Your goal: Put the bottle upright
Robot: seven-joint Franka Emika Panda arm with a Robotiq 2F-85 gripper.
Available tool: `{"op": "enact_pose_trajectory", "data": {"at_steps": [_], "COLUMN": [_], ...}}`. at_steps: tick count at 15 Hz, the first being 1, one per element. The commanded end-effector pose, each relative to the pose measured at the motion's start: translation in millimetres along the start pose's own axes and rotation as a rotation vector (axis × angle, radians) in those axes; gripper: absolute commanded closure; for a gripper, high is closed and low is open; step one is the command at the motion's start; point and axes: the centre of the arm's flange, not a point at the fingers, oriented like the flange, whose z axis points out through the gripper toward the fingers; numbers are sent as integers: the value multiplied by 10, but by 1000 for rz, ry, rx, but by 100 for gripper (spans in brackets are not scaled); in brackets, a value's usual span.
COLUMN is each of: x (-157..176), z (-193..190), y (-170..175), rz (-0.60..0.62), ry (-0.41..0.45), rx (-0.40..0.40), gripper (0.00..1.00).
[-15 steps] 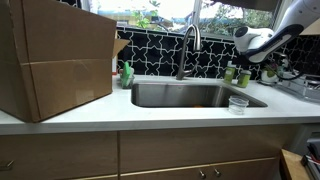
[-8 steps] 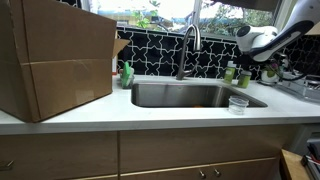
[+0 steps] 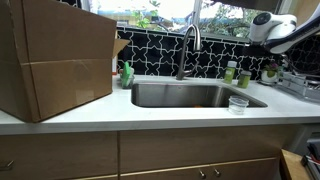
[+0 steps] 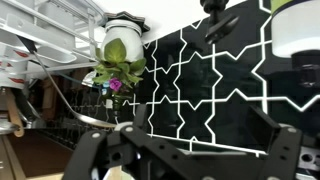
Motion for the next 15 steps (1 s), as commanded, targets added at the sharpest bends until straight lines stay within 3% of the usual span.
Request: {"op": "enact_pose_trajectory", "data": {"at_steps": [1,5,10,15], "x": [178,312,330,419], "z": [-252,-463,-617,-655], "y": [380,541,564,559], "rz": [-124,-286,-445,-444], "ry": [-75,-104,-191,-327], "rx": [133,256,334,313], "gripper": [0,0,0,0]}}
